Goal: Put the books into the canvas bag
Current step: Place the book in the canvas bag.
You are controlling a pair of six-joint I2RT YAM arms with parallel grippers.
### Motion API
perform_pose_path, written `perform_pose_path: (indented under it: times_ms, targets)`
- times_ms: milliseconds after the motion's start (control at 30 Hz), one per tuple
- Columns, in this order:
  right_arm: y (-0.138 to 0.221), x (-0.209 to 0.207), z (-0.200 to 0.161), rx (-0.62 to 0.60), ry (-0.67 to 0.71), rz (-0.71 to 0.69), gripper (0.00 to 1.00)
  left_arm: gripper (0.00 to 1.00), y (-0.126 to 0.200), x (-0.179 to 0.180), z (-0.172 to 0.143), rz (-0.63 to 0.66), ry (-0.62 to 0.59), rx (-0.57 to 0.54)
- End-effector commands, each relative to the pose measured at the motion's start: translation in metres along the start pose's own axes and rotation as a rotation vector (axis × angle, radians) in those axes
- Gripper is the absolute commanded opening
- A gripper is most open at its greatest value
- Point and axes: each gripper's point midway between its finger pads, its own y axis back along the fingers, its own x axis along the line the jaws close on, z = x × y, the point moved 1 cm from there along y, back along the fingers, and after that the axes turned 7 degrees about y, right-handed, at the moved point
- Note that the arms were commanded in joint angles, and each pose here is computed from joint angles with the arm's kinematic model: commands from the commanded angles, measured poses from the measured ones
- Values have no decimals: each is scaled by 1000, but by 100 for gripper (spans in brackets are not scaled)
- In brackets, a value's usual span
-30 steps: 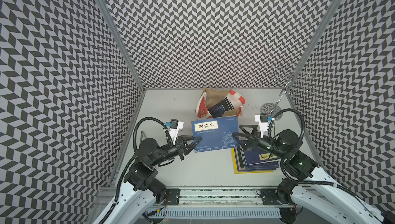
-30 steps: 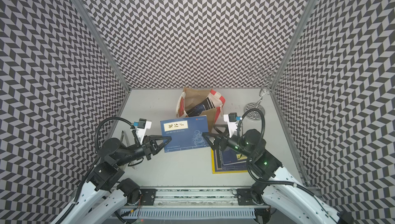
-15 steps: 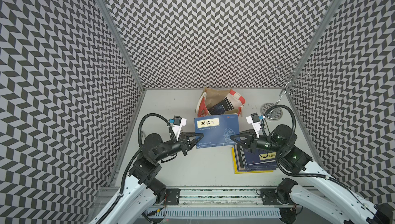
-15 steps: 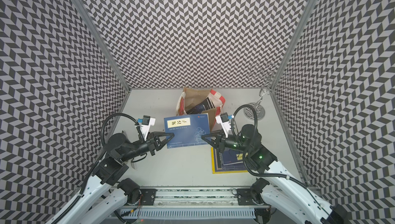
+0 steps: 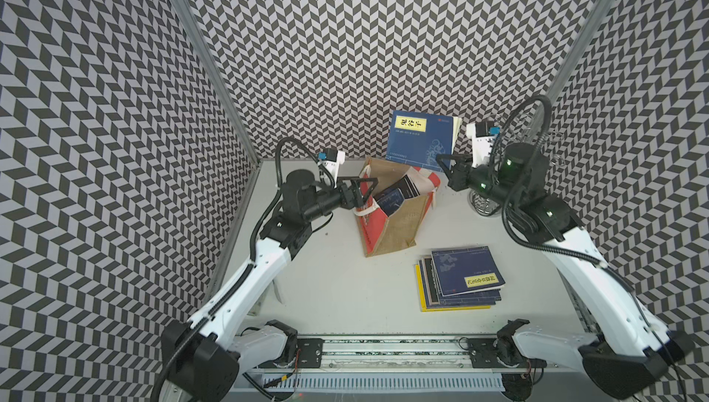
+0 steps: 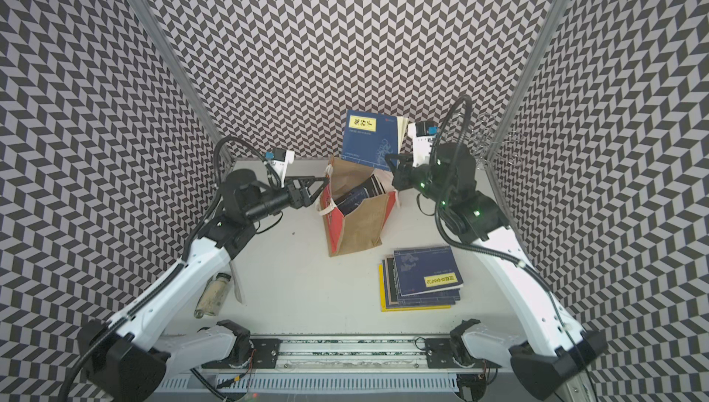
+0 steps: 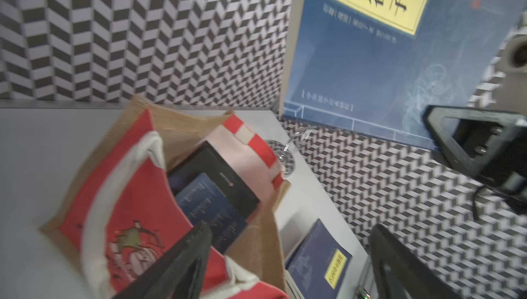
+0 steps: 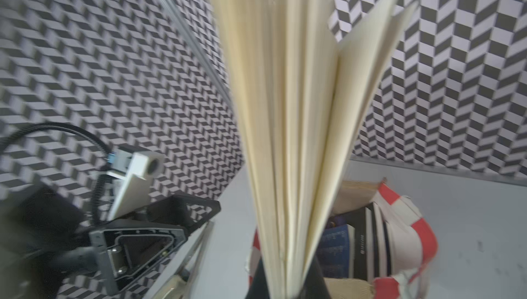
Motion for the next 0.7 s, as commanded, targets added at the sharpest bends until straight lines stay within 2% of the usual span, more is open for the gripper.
perform_pose_path:
  times_ms: [0,167,367,533,667]
  targets:
    - [-2,-25,10,38,88,-148,0,82,-18,43,-1,229,-1,56]
    - [-6,-22,24,34,131,-140,0,72,-40,70,-2,359,15,113]
    - [-16,-11,4,109,159,-52,0,59,-53,85,-13,501,-30,181]
    - [-24,3,-27,207,198,-3,0,39,-54,92,-26,566,-59,223]
    - [-33,23,-56,297,241,16,0,9,-45,100,-30,611,-66,215]
